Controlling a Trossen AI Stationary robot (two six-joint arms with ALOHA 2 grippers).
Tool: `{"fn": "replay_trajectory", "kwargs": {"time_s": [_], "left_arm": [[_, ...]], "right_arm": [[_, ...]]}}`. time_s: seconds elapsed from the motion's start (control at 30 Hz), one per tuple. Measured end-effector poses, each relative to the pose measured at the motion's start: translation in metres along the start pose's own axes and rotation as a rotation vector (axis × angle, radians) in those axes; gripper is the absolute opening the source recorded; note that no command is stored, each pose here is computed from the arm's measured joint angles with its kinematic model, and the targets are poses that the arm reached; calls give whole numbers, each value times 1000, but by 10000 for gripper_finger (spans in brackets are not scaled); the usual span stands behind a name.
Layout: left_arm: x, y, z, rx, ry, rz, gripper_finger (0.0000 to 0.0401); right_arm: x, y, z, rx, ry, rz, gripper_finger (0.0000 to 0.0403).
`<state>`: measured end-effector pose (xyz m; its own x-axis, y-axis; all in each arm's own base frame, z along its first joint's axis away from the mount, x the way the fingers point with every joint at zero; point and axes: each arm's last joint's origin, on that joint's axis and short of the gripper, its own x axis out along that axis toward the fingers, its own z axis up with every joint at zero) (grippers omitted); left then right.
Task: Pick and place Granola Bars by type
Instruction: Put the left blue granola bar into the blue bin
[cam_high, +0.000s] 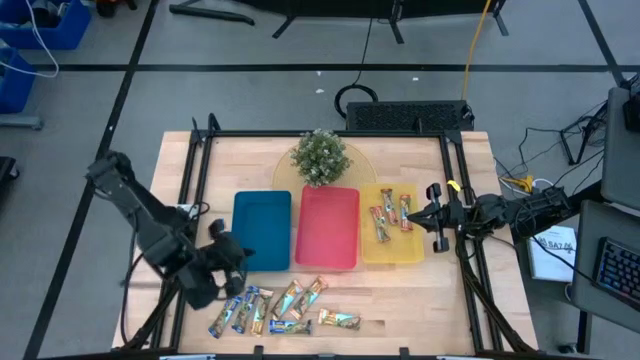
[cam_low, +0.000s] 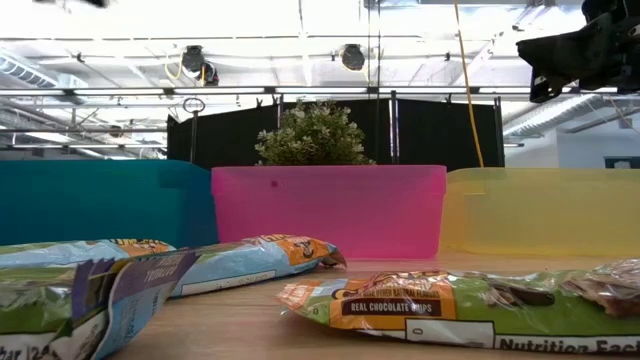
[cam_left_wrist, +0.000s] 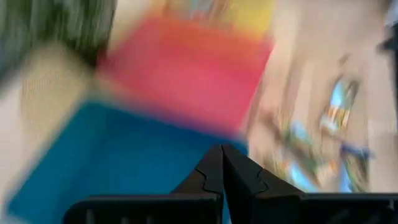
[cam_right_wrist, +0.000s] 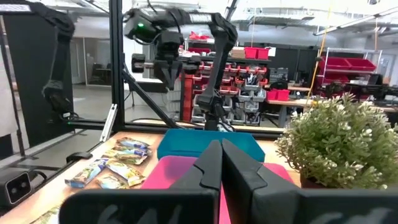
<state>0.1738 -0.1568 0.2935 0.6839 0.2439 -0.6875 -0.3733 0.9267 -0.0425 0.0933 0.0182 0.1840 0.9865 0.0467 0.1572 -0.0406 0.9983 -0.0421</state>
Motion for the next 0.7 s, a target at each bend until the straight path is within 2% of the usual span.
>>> {"fn": "replay_trajectory", "kwargs": {"time_s": [0.13,0.23,0.47,0.6,0.7], "left_arm": [[-15,-15,-5,-235,338,144,11],[-17,-28,-20,-363,484,208,26],[-5,-63,-65,-414,531,200,23],[2,-75,-87,-513,556,279,26],[7,-80,-98,-561,555,332,55]], "right_arm": [[0,0,0,-8,1,0,0],[0,0,1,-14,-12,0,0],[0,0,4,-27,-39,-4,0],[0,0,4,-35,-39,-4,0],[0,0,4,-36,-42,-4,0]]}}
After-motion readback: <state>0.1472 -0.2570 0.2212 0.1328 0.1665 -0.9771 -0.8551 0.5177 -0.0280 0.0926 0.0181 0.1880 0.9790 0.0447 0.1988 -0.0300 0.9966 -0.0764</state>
